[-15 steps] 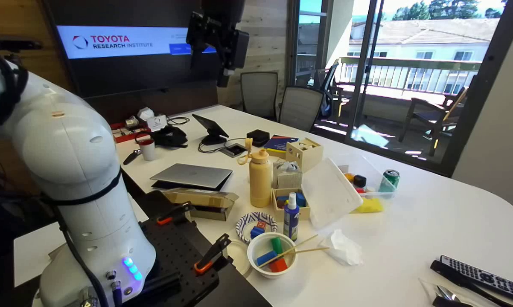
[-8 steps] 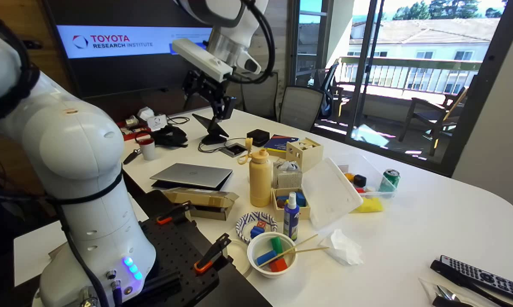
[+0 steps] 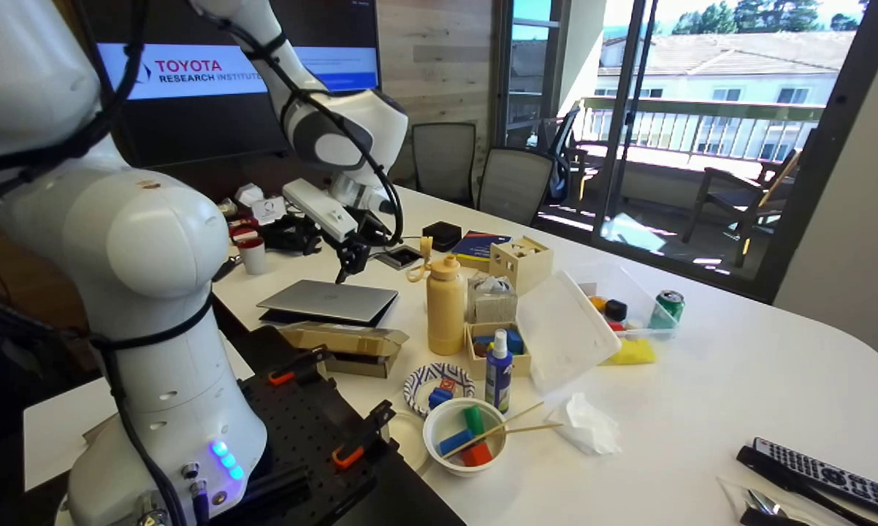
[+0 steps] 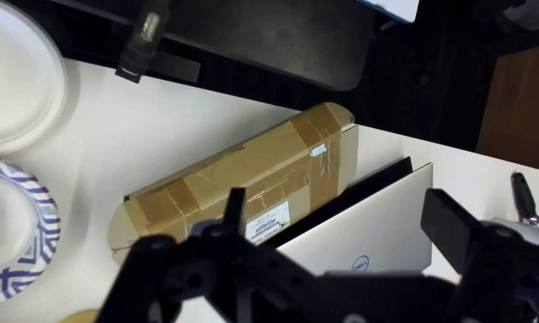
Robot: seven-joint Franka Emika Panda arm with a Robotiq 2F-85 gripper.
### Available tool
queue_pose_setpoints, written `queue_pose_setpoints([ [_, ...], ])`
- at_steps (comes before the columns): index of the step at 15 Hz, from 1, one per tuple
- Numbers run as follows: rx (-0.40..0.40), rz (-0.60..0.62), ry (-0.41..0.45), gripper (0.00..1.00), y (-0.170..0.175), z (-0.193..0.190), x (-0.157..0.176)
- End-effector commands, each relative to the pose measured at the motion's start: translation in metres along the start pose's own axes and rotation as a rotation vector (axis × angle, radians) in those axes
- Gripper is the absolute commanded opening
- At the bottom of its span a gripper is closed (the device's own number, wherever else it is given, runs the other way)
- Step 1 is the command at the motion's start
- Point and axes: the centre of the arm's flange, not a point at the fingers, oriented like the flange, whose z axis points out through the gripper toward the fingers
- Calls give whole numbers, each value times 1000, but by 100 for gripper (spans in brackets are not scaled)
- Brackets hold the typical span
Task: Close the brown box.
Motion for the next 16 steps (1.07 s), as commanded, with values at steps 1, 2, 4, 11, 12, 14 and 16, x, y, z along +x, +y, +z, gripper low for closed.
queue_pose_setpoints([
  [1,7,26,8,100,3,81,47],
  [2,5,32,7,100,3,100,53],
  [4,-31,43,-9,100,4,136,65],
  [11,-174,81,46,100,20,222,111],
  [12,-190,87,42,100,23,232,115],
  [14,-203,101,7,100,30,250,114],
  [16,-225,129,-36,100,38,263,105],
])
